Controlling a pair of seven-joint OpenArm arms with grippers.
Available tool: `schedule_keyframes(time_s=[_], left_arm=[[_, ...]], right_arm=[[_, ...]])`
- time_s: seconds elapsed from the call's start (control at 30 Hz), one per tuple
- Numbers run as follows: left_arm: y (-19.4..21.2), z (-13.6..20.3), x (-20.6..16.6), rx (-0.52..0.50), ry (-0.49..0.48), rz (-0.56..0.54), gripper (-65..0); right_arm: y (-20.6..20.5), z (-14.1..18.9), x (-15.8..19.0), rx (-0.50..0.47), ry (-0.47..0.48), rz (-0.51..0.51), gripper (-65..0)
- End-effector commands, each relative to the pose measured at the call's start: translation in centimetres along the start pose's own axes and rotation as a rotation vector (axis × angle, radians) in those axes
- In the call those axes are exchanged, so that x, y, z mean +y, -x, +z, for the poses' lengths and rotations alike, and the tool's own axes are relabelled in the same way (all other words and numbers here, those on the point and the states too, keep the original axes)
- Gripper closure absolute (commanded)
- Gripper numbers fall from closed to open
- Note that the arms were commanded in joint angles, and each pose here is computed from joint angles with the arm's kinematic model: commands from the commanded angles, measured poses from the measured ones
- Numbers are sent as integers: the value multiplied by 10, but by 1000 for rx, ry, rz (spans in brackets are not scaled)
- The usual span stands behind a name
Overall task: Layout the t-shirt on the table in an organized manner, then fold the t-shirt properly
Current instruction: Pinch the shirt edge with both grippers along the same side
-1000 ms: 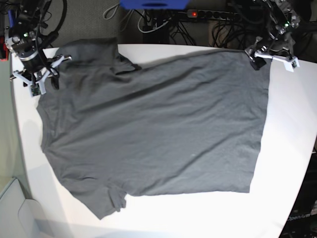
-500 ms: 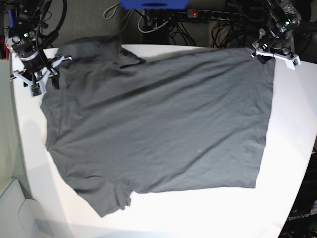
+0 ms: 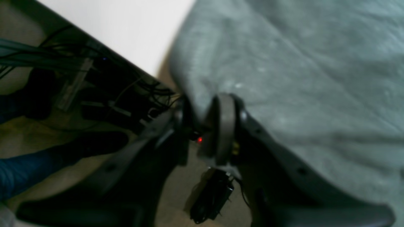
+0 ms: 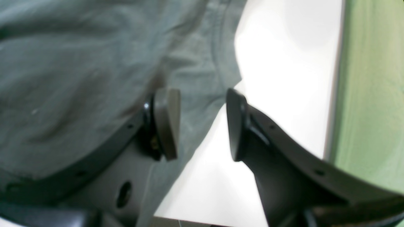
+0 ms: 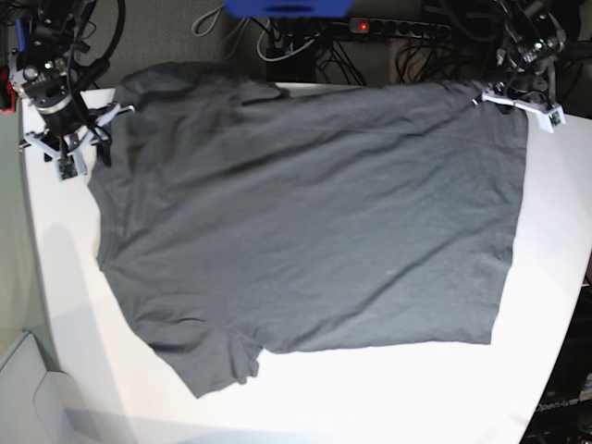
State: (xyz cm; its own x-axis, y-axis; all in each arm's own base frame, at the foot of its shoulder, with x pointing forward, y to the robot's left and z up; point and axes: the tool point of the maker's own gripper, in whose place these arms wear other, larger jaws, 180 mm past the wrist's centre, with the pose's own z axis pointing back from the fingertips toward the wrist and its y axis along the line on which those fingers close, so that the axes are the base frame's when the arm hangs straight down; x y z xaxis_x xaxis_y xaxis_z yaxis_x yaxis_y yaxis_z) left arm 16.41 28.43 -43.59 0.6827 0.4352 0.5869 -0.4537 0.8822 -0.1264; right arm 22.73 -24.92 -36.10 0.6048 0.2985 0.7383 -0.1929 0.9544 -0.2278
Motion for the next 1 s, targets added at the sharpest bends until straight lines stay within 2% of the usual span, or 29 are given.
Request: schedule_keyframes(time_s=[0.0, 0.17, 0.27, 0.57, 0.8, 0.97], left_arm=[[-15, -5, -36, -60, 139, 14, -82], [-14, -5, -37, -54, 141, 12, -35], [-7, -5, -37, -7, 142, 9, -3], [-29, 11, -49, -76, 149, -19, 0], [-28, 11, -49, -74, 149, -18, 0], [-29, 12, -49, -77, 149, -19, 0]], right_arm=[[-12, 3, -4, -44, 10, 4, -256], [-12, 2, -1, -47, 9, -11, -256], [-12, 2, 0, -48, 7, -8, -256], [-1, 7, 4, -19, -1, -9, -260], [29, 10, 20, 113, -22, -47, -418], [36, 11, 20, 146, -21, -53, -429]])
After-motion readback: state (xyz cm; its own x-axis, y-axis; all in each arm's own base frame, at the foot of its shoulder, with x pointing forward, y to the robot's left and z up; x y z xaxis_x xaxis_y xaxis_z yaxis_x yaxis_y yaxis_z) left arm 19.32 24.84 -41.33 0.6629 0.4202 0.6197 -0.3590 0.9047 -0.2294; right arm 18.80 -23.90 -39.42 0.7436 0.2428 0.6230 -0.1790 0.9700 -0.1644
